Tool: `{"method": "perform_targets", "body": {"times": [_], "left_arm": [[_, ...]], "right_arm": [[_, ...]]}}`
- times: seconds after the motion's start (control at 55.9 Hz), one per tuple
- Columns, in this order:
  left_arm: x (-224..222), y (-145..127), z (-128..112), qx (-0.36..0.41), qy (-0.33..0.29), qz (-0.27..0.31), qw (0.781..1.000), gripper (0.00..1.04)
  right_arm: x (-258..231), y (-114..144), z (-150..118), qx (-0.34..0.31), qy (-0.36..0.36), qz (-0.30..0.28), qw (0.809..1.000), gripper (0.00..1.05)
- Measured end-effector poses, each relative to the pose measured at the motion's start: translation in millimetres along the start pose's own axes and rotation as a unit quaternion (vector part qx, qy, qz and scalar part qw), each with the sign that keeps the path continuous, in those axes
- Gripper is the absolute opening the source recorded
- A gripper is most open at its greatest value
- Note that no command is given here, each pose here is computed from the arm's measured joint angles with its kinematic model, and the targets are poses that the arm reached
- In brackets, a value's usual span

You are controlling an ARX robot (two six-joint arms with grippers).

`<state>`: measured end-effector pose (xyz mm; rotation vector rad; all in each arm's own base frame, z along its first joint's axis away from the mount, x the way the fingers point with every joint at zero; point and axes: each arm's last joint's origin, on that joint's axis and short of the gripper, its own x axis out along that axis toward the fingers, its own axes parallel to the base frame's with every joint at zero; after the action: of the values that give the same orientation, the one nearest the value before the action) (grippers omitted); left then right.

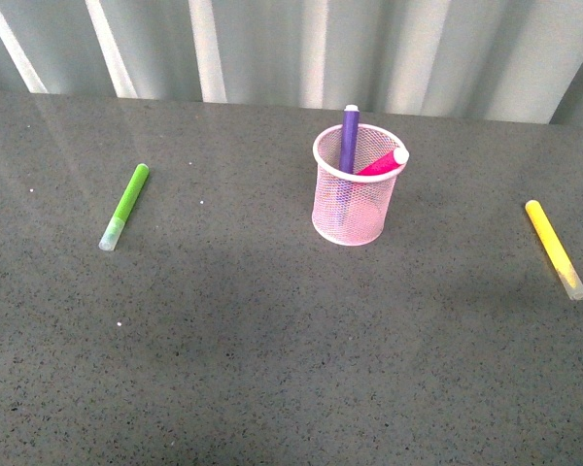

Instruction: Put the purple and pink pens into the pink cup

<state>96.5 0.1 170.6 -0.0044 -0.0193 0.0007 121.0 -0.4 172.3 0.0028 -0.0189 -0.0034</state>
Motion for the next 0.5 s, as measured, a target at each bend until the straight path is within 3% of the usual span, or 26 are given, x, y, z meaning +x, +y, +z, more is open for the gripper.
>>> {"method": "perform_targets", "body": {"times": [0.501], "left_arm": [[0,0,0,0.000,0.000,0.000,1.000,0.98]], "right_arm": [[-13,0,0,0.000,-0.001,0.000,1.000,0.03]]}}
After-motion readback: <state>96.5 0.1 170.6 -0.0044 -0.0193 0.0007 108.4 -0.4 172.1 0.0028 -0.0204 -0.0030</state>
